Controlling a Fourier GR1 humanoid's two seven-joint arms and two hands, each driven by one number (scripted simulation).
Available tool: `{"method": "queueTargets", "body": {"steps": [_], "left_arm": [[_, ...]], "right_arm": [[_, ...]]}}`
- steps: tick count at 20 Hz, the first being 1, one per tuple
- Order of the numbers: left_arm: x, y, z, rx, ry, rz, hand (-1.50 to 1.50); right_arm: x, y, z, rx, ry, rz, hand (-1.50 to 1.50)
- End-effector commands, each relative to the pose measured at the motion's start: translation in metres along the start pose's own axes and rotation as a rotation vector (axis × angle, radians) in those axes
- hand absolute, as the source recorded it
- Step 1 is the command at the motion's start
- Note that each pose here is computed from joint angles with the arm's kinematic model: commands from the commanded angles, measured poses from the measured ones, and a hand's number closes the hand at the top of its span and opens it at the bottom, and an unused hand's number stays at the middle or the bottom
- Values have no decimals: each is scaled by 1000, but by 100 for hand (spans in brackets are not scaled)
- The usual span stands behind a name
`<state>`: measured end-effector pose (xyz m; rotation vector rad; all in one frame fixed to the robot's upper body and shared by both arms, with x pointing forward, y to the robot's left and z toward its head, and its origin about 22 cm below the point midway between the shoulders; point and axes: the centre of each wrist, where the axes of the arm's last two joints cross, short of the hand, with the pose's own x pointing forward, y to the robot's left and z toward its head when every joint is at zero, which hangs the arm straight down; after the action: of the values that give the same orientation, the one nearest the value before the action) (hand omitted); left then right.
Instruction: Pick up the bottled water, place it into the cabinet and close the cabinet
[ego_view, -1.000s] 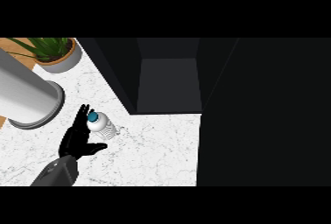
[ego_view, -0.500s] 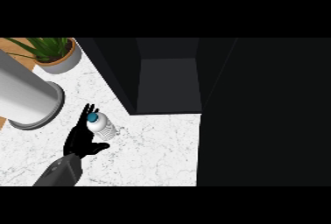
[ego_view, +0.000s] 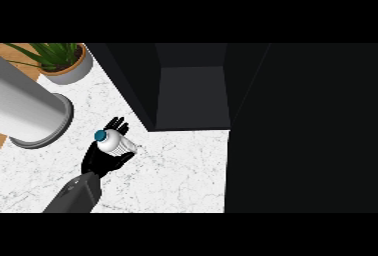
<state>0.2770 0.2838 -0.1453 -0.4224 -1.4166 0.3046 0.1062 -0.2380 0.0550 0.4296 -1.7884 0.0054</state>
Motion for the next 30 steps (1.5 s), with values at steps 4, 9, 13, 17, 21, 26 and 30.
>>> {"method": "queueTargets", "body": {"steps": [4, 9, 13, 17, 21, 26, 30], "left_arm": [[2, -5, -7, -93, 3, 64, 150], [-13, -17, -3, -90, -27, 32, 150], [-17, -14, 4, -58, -70, 27, 150], [-3, 41, 49, 32, -144, 40, 150], [-5, 29, 39, 11, -154, 42, 150], [-6, 25, 38, 24, -186, 110, 150], [-2, 22, 40, -6, -165, 110, 150]], "right_arm": [[13, 1, 11, -16, 7, 12, -150], [-3, 10, -4, 4, -6, 3, -150], [-12, -13, -1, -7, 11, -2, -150], [-1, -10, 9, -34, 25, 13, -150], [2, -9, 13, -7, 23, 11, -150], [4, -6, 3, -8, 11, 22, -150], [12, 1, 0, -21, 8, 20, -150]]}}
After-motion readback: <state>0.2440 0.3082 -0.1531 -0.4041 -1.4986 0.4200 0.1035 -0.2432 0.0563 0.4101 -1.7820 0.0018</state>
